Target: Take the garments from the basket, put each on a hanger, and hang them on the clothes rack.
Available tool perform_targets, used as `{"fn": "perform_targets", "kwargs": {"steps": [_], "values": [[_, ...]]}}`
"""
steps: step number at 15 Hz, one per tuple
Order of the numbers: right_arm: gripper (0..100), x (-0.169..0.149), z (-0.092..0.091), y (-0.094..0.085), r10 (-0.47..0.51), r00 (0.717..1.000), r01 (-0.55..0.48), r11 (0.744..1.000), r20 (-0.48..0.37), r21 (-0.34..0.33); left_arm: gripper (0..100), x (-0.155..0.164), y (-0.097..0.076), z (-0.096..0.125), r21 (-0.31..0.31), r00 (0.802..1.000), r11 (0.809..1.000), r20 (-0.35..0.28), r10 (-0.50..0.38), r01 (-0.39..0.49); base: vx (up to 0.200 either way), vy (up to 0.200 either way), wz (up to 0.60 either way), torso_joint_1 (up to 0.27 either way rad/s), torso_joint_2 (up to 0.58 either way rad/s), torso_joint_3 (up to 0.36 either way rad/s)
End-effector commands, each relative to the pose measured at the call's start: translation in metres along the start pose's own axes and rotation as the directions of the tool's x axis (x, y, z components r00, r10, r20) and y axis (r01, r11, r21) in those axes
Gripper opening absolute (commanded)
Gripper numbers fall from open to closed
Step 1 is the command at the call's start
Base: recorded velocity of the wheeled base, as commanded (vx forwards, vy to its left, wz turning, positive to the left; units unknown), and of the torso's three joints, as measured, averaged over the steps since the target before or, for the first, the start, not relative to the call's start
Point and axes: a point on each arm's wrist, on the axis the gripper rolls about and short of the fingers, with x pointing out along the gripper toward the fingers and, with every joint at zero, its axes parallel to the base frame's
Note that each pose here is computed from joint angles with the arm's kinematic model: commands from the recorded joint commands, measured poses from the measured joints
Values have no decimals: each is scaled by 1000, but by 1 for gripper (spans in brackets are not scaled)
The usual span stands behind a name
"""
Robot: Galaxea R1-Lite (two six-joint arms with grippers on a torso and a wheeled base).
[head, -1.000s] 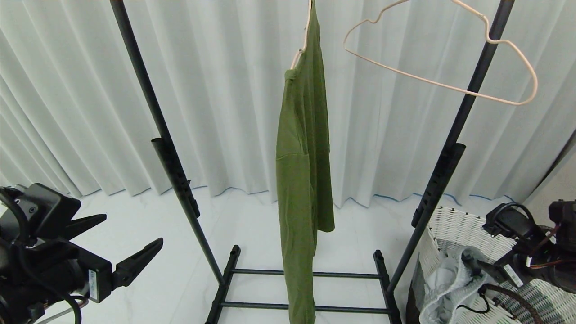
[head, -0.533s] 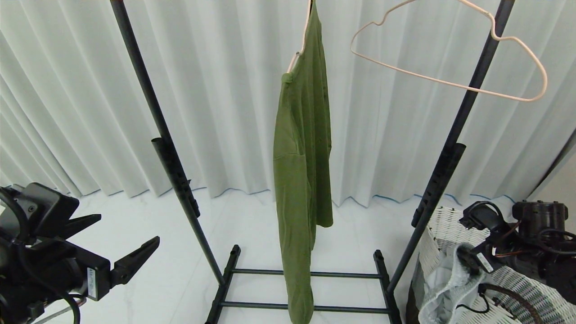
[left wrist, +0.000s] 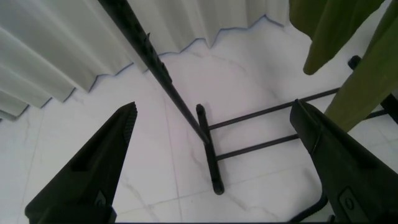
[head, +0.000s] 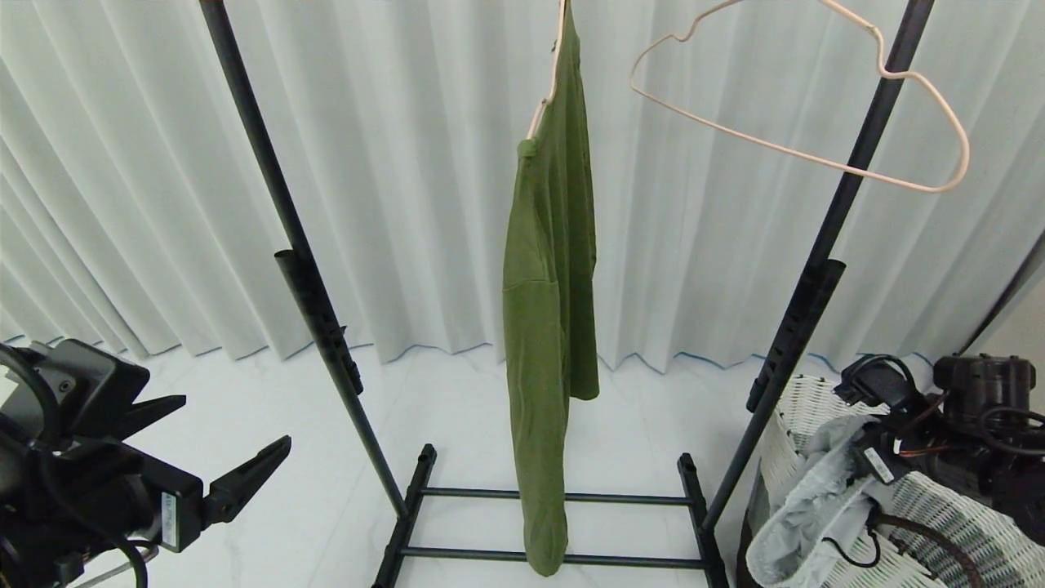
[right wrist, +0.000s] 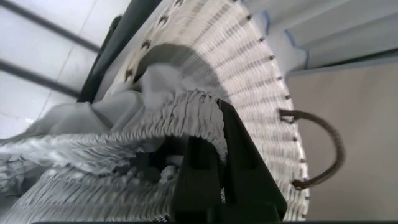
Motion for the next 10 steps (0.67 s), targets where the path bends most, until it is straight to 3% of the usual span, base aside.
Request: {"fn": "perform_targets", "kwargs": {"steps": [1,3,7,10], "values": [[0,-26,23,-7,-37,992,37,999,121,0,100,-1,-2,-6,-1,1000,1000,-19,-4,4,0,0,0,0,0,0],[0,-43,42,-10,-50,980,51,999,195,-2,100,-3,-3,-9,-2,1000,1000,-26,6,-6,0,0,0,0,0,0],[0,-77,71,-3,-9,961,19,999,276,-36,100,-14,-6,-17,0,999,999,-19,38,-38,-200,0,0,5,4,-2],[0,-101,90,11,78,950,-61,996,304,-63,100,-18,-6,-17,-1,999,999,-2,45,-45,-200,0,0,1,-2,-3]]}}
